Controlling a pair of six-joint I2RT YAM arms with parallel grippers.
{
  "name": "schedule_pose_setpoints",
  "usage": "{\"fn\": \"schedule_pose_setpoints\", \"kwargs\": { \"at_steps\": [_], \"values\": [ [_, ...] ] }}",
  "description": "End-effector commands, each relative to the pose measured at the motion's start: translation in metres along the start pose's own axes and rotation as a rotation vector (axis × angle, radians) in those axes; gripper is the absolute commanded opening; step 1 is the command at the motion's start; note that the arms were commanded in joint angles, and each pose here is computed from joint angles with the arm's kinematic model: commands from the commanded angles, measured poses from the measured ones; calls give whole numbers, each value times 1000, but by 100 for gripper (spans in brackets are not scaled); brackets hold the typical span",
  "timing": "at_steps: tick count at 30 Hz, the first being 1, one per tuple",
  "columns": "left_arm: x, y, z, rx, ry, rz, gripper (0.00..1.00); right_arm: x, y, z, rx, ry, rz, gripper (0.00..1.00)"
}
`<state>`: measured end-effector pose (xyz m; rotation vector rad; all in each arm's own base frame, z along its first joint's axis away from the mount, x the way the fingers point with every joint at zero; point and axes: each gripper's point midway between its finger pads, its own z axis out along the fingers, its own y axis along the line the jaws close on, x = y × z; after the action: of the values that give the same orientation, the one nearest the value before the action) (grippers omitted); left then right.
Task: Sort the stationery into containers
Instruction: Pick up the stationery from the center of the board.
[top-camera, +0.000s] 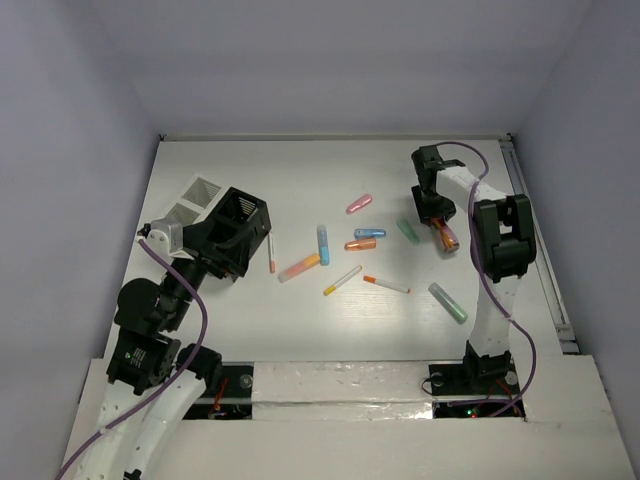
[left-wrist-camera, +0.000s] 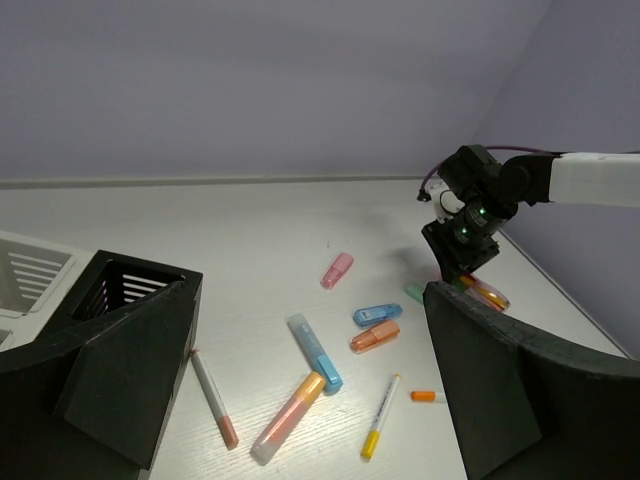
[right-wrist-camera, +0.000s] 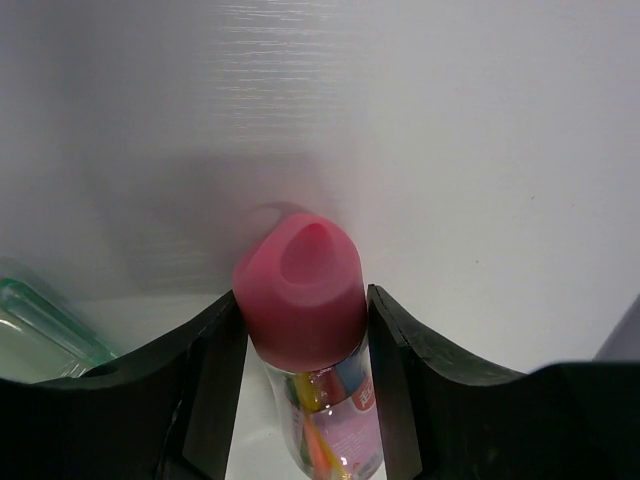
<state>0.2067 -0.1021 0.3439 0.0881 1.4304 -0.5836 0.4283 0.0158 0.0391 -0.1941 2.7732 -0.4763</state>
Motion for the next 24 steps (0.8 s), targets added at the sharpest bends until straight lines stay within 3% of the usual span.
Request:
{"fn": "schedule_pose_setpoints", "kwargs": {
  "at_steps": [1,5,10,14,24],
  "values": [
    [-9,-3,0,15,-34,12,99,-18,-17,-21,64,-68,6,28],
    [-8,-3,1,16,-32,10,99,-30,-23,-53,97,-135,17,20],
    [-8,-2,1,8,-33,8,99,-59,-20,-125,97,-328,52,18],
    [-13,0,1,-9,-50,5,99,-90,25,-191,-12,-538,22,17],
    [-20,20,1,-104,-80,3,99,-155,178,-349,-552,-986,-30,13]
  ]
}}
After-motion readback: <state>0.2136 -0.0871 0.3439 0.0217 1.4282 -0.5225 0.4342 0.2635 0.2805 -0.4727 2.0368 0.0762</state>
